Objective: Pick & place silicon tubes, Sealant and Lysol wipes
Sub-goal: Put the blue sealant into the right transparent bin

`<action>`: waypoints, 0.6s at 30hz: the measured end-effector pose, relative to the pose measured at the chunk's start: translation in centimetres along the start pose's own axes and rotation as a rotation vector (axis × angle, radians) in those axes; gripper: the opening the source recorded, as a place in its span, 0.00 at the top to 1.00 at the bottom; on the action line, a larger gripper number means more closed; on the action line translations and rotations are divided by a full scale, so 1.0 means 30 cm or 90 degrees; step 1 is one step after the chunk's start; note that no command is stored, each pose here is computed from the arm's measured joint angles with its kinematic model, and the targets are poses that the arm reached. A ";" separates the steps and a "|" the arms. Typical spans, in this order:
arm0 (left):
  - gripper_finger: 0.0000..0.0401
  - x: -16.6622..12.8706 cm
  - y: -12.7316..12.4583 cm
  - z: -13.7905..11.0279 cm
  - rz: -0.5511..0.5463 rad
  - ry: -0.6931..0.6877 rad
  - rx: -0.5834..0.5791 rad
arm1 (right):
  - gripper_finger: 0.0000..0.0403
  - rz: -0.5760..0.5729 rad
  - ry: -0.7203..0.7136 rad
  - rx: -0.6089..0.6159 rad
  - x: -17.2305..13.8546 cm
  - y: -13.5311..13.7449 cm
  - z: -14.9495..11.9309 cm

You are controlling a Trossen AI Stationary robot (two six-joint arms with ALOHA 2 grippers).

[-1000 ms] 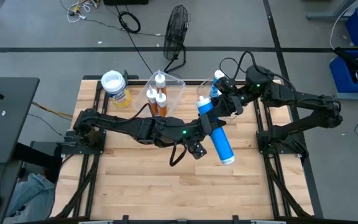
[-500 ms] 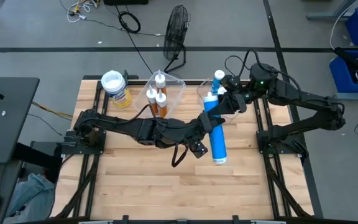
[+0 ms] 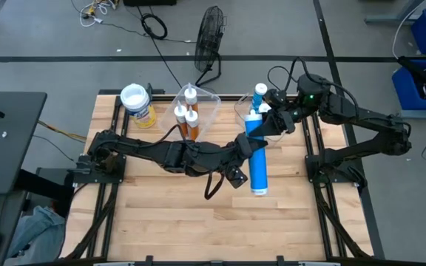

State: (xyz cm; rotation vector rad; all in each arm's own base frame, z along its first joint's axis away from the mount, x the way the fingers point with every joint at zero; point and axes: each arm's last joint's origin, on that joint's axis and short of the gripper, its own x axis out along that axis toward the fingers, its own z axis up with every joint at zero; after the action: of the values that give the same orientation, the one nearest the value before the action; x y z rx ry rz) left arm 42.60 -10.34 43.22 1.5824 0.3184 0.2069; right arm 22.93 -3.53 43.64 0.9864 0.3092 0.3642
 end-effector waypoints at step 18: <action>0.04 -0.008 -0.004 0.003 -0.016 -0.015 -0.026 | 0.48 0.001 0.005 -0.022 -0.005 0.002 -0.001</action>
State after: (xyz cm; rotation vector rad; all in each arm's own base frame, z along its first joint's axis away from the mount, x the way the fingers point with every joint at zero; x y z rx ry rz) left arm 42.39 -10.51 43.12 1.5387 0.3131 0.1740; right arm 22.77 -3.52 43.68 0.9513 0.3078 0.3730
